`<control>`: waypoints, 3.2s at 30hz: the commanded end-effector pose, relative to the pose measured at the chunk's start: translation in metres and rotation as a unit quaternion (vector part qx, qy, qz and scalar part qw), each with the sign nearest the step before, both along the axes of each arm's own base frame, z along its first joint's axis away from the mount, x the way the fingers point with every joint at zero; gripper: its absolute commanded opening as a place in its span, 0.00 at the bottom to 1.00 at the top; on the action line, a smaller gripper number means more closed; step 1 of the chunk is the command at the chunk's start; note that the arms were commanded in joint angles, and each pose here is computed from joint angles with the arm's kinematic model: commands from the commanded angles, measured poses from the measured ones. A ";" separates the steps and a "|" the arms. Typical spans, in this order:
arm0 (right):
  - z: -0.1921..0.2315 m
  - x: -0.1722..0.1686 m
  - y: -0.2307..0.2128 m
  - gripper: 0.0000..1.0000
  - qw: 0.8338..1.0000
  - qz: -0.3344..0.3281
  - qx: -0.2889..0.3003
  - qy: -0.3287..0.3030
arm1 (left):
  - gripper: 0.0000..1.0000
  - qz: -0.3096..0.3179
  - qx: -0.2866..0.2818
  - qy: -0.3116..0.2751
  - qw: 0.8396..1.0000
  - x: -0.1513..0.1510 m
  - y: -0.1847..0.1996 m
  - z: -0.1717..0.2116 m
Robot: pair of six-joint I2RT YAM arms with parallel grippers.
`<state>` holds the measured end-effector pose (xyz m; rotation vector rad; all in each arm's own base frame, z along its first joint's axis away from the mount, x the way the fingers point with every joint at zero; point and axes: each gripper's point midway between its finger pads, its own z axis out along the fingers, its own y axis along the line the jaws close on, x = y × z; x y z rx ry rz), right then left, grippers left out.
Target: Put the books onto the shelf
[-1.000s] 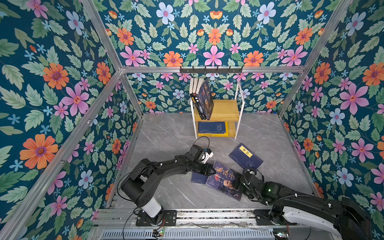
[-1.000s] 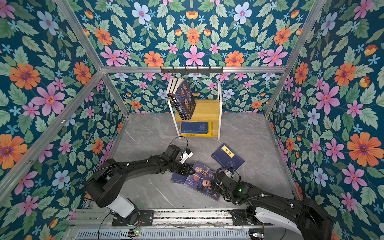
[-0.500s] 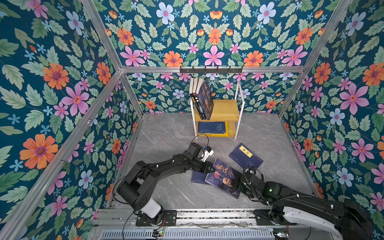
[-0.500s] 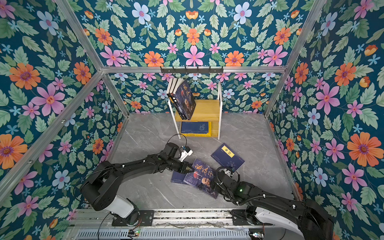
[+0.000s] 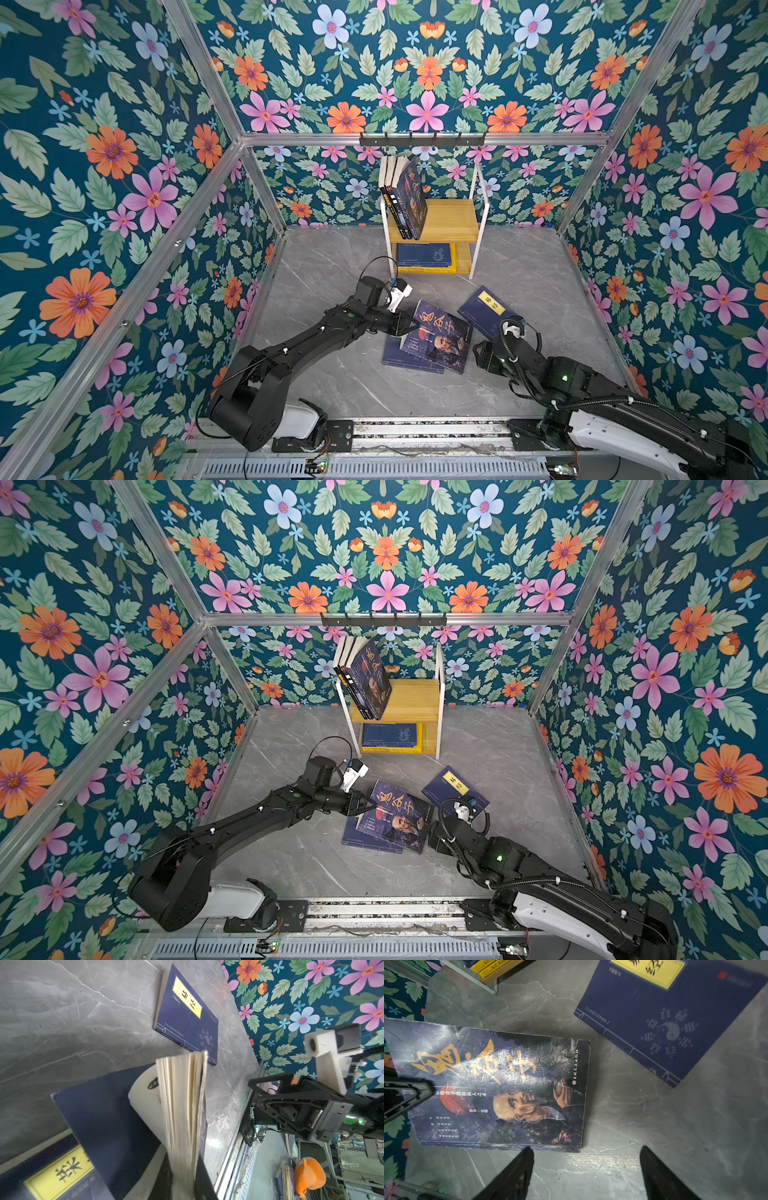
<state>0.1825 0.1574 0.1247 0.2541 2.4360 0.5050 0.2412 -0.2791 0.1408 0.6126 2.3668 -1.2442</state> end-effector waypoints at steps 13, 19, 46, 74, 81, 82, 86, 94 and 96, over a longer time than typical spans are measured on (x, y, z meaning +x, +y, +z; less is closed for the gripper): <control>0.103 0.048 0.090 0.80 0.895 0.225 -0.253 -0.291 | 0.00 0.056 -0.047 -0.065 0.995 0.030 0.046 0.051; 0.097 0.040 0.159 0.82 0.777 0.357 -0.365 -0.368 | 0.00 0.070 -0.069 -0.056 0.994 0.034 0.052 0.068; 0.025 0.089 0.208 0.01 0.676 0.329 -0.532 -0.389 | 0.34 0.117 -0.090 -0.037 0.988 0.047 0.069 0.076; 0.179 0.090 0.079 0.00 0.865 0.147 -0.235 -0.419 | 0.89 0.218 0.031 -0.181 0.959 0.087 0.155 0.085; 0.250 0.120 0.037 0.00 0.882 0.059 -0.139 -0.447 | 0.89 0.209 0.024 -0.185 0.960 0.085 0.152 0.084; 0.259 0.125 0.034 0.00 0.882 0.051 -0.131 -0.451 | 0.90 0.207 0.025 -0.187 0.960 0.084 0.152 0.083; 0.298 0.146 0.032 0.00 0.874 0.031 -0.100 -0.475 | 0.93 0.212 0.040 -0.196 0.957 0.085 0.156 0.081; 0.334 0.206 0.052 0.00 0.861 -0.009 -0.113 -0.496 | 0.97 0.212 0.049 -0.206 0.954 0.083 0.158 0.082; 0.333 0.225 0.051 0.00 0.863 -0.037 -0.115 -0.490 | 0.99 0.210 0.050 -0.206 0.954 0.083 0.158 0.084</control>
